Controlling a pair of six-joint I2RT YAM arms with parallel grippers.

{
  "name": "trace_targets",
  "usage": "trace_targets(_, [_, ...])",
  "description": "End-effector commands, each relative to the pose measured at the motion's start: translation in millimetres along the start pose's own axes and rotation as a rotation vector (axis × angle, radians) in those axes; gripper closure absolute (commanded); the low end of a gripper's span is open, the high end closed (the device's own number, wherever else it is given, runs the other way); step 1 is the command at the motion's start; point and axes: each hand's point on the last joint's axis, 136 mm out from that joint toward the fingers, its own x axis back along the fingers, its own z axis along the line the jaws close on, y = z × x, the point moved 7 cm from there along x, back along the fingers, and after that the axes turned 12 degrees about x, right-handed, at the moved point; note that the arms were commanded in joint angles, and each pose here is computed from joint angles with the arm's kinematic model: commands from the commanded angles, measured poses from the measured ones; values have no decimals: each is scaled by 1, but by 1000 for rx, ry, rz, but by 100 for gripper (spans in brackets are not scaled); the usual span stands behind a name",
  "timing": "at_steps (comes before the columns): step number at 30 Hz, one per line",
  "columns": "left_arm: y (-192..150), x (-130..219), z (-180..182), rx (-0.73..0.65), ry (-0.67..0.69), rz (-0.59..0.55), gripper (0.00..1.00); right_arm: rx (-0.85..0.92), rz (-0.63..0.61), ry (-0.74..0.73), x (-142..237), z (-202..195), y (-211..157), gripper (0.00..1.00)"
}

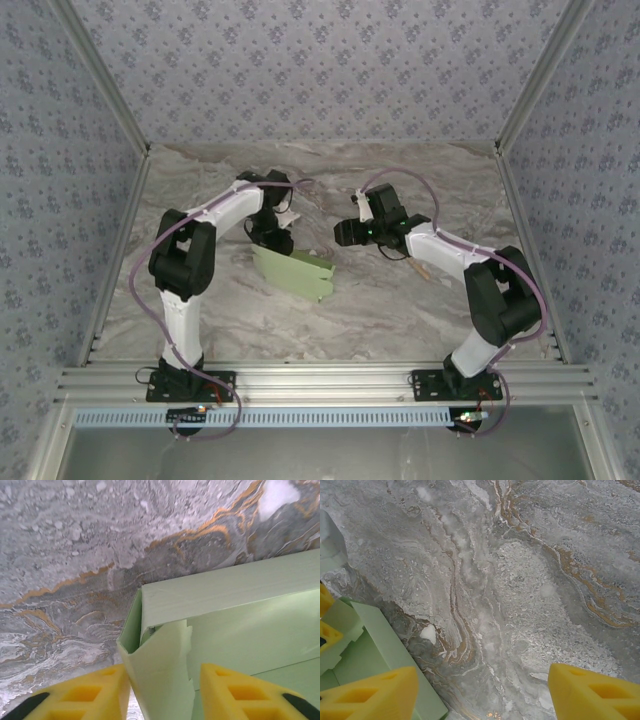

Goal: Fold the paper box

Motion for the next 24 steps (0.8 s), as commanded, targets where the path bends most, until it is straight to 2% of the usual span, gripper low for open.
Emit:
trace_targets(1, [-2, 12, -4, -15, -30, 7, 54, 7, 26, -21, 2, -1, -7, 29])
trace_targets(8, [0, 40, -14, -46, -98, -103, 48, 12, 44, 4, -2, 3, -10, 29])
trace_targets(11, [0, 59, -20, -62, -131, -184, 47, 23, 81, 1, -8, 7, -18, 31])
trace_targets(15, [-4, 87, -22, -56, -159, -326, 45, 59, 164, -83, -18, 6, -28, 35])
trace_targets(20, [-15, 124, -3, 97, -189, -585, 44, 126, 276, -112, -30, 17, -44, 42])
trace_targets(24, [-49, 146, 31, 354, -189, -828, 44, 148, 301, -39, -31, 36, -56, 47])
